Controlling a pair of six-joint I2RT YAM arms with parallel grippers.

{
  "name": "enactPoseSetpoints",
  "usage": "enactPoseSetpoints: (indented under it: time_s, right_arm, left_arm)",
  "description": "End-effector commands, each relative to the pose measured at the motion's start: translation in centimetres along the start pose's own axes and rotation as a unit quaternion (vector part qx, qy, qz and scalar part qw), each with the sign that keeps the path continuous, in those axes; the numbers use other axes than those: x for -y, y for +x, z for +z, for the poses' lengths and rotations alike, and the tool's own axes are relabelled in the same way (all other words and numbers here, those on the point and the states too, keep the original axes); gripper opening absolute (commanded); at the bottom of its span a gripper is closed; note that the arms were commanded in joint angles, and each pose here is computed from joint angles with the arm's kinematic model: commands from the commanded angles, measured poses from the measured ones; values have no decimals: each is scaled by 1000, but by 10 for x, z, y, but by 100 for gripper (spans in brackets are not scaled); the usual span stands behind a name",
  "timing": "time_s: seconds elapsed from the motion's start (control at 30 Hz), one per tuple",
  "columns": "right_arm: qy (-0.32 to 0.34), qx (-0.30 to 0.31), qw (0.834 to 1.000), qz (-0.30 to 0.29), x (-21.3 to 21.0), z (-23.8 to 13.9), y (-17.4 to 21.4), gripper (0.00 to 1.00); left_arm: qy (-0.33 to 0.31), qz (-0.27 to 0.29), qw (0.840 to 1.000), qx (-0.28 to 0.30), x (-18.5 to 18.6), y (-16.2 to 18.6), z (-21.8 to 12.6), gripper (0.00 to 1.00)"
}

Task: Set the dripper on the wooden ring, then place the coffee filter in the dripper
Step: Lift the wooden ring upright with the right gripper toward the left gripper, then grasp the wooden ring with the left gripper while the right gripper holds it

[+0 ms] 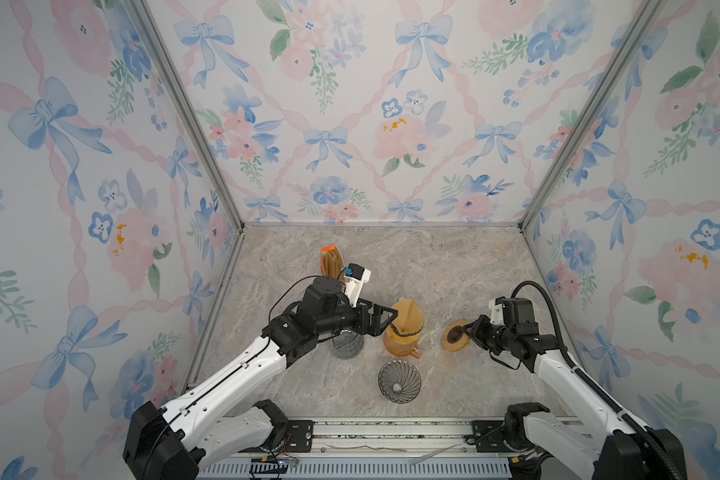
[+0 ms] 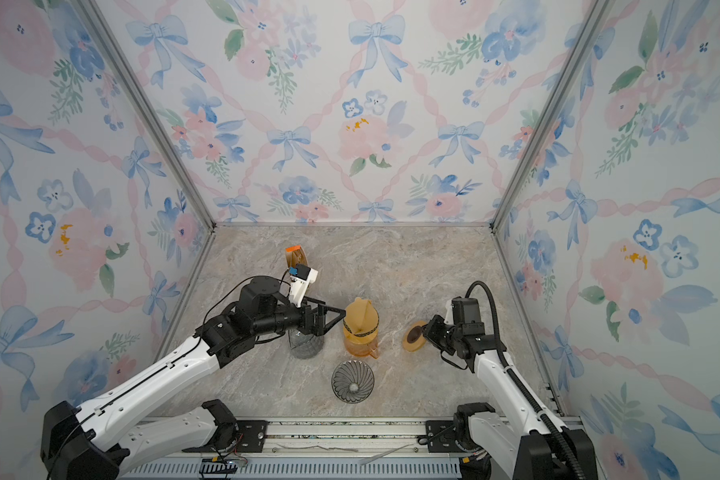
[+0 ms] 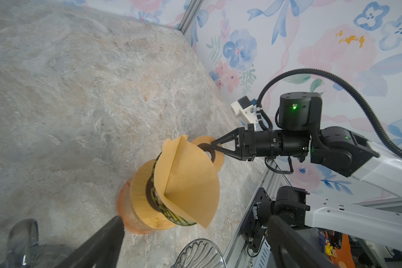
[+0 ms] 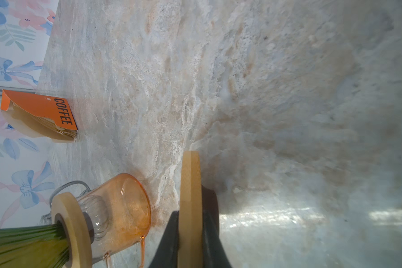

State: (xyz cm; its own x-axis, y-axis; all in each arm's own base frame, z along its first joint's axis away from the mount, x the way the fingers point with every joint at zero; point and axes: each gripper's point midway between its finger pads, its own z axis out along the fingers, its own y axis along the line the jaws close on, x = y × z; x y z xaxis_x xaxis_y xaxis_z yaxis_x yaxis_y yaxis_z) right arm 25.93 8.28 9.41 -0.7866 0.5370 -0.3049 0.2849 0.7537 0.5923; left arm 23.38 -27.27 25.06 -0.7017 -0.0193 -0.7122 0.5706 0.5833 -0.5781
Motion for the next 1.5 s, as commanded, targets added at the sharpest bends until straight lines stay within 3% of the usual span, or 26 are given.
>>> enactPoseSetpoints:
  time_s: [0.0,0.17,0.37,0.67,0.9,1.13,1.47]
  right_arm:
    - [1,26,999,-35,-18,-23,-17,12]
    - [-25,54,995,-78,-49,-54,-35,12]
    - [-104,84,983,-122,-104,-99,-50,12]
    - [-277,99,942,-159,-200,-158,-43,14]
    - [-377,69,906,-179,-257,-175,-19,15]
    - [-458,38,871,-171,-288,-188,-5,15]
    - [-509,0,843,-173,-308,-191,9,16]
  left_arm:
    - [20,-15,1000,1,2,2,4,98]
    - [50,-26,998,15,14,-6,2,98]
    - [97,-41,994,39,31,-22,-6,98]
    - [163,-58,982,76,49,-44,-23,97]
    - [179,-71,976,99,51,-62,-39,94]
    - [210,-91,967,111,61,-79,-53,88]
    - [276,-107,948,114,82,-87,-67,77]
